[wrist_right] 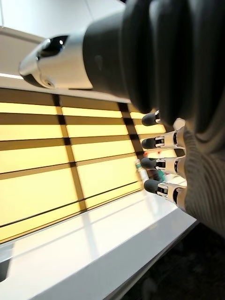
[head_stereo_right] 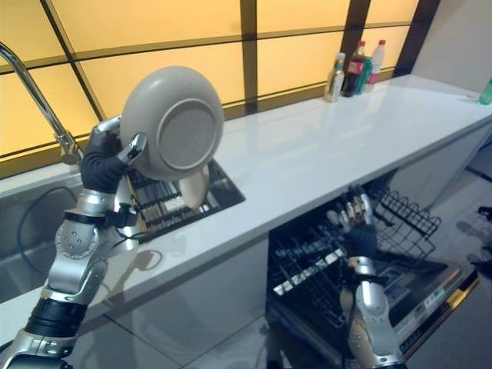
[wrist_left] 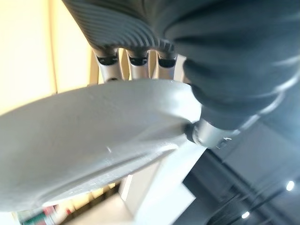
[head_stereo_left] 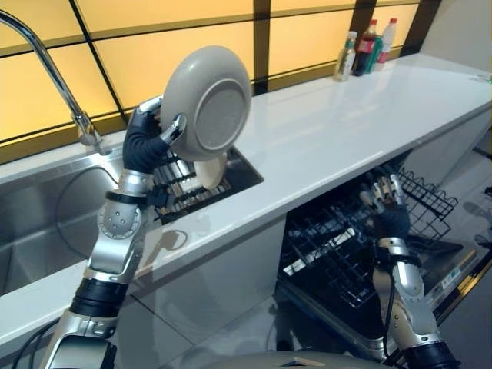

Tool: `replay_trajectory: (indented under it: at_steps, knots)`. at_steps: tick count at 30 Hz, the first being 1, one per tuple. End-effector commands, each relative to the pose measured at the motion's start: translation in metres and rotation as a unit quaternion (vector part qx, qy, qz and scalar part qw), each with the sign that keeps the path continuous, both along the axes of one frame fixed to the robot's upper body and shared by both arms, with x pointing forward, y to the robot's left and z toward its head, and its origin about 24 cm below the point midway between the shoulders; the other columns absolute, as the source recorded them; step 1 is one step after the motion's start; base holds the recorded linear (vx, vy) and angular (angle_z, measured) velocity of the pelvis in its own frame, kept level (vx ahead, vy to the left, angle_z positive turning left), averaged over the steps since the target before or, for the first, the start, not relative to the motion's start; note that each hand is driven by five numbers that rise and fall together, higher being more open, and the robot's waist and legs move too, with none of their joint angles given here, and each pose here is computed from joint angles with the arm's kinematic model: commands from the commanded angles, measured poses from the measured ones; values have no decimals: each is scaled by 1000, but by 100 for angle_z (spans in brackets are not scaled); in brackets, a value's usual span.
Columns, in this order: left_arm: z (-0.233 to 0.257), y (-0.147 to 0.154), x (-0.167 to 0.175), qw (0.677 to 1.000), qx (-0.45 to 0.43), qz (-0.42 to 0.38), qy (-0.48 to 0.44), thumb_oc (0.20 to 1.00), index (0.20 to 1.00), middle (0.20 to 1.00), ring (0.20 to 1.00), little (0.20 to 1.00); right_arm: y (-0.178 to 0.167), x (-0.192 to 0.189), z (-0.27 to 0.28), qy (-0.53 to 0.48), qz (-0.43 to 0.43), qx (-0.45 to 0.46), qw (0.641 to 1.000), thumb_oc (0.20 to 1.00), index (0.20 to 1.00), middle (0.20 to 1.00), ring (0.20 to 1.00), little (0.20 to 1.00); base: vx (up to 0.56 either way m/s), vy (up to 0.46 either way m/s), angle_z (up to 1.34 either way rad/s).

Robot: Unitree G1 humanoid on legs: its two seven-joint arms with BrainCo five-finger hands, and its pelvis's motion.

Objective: Pick up plates and place into dishwasher.

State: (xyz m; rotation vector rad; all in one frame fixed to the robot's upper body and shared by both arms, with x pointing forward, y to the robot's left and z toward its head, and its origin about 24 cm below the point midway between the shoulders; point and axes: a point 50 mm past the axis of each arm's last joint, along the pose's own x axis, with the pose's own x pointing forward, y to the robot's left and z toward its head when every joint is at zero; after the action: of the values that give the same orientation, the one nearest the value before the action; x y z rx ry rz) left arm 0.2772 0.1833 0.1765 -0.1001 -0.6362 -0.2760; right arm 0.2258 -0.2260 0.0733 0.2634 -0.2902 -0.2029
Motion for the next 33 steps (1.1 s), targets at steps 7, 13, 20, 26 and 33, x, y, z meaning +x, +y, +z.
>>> replay_trajectory:
  at_steps: [7, 13, 20, 26, 33]
  knots:
    - [-5, -54, -6, 935, -193, -294, 48, 200, 200, 200, 200, 200, -9, 15, 66, -168, -21, -50, 984, 1000, 1000, 1000, 1000, 1000, -38, 2, -18]
    - [-13, -84, -17, 886, -234, -396, 58, 200, 200, 200, 200, 200, 0, 21, 72, -185, 23, -18, 982, 1000, 1000, 1000, 1000, 1000, -16, -11, -9]
    - [-25, -92, -21, 875, -234, -416, 76, 200, 200, 200, 200, 200, 14, 25, 71, -194, 144, 70, 968, 1000, 1000, 1000, 1000, 1000, 0, -34, -10]
    - [-34, -92, -21, 866, -234, -434, 84, 200, 200, 200, 200, 200, 30, 35, 62, -149, 274, 180, 933, 1000, 1000, 1000, 1000, 1000, -2, -50, -1]
    - [-47, -99, -20, 855, -231, -454, 98, 200, 200, 200, 200, 200, 72, 39, 60, -118, 460, 296, 829, 1000, 1000, 1000, 1000, 1000, -11, -30, 1]
